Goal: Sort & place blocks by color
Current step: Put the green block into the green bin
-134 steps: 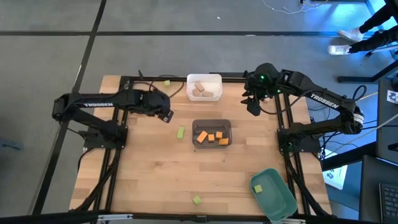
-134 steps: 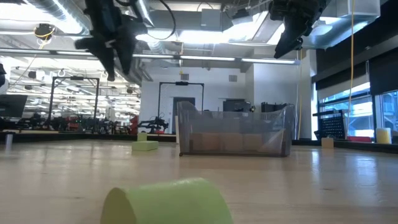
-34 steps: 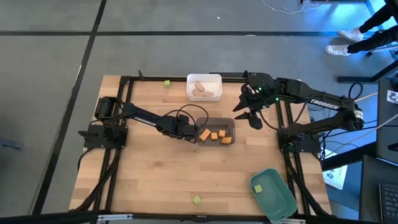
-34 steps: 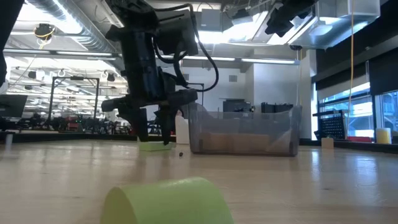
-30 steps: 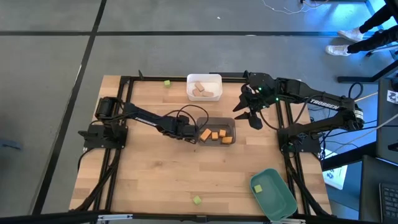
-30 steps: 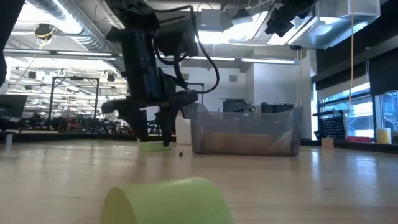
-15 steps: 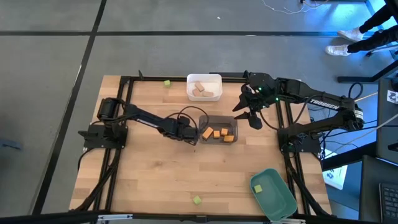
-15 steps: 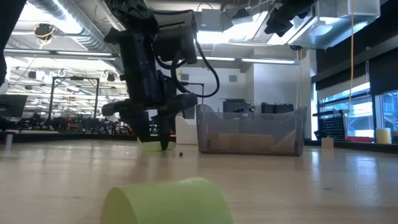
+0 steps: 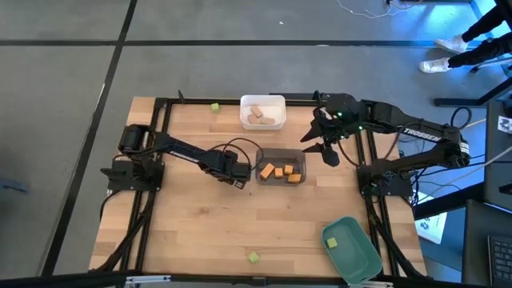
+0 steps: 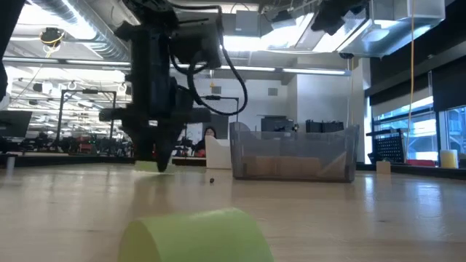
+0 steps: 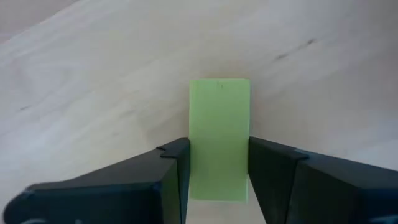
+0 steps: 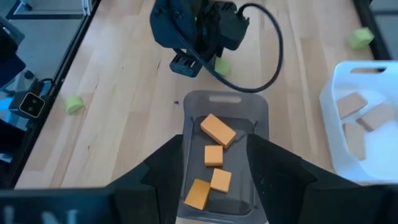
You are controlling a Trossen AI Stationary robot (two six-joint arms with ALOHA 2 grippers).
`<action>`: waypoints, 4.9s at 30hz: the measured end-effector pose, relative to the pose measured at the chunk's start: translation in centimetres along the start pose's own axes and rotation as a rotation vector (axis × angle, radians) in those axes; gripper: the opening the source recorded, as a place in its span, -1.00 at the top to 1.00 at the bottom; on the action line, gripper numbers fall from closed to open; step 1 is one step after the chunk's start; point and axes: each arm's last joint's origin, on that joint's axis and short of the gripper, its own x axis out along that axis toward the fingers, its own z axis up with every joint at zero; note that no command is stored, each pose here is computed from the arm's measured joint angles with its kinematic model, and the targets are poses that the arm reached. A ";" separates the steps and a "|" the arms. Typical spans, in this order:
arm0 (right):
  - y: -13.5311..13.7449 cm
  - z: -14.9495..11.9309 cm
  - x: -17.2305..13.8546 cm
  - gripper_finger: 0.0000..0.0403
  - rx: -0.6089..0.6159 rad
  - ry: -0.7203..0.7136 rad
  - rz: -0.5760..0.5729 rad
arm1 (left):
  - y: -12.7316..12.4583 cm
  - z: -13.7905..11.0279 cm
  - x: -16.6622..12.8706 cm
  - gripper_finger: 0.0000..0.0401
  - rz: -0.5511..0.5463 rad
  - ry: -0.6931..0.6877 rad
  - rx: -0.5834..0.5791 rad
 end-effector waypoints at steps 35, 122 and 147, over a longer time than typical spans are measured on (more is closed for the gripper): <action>6.2 5.0 5.0 0.13 -0.742 -0.062 -0.038 | -0.1 2.8 -15.1 0.49 -0.898 -0.336 0.588; 8.3 6.3 9.8 0.71 -0.873 -0.133 -0.016 | -0.8 2.8 -16.1 0.09 -1.006 -0.429 0.669; 18.2 0.7 -1.6 0.71 0.112 0.635 0.140 | 0.9 6.1 -14.8 0.09 -0.848 -0.577 0.840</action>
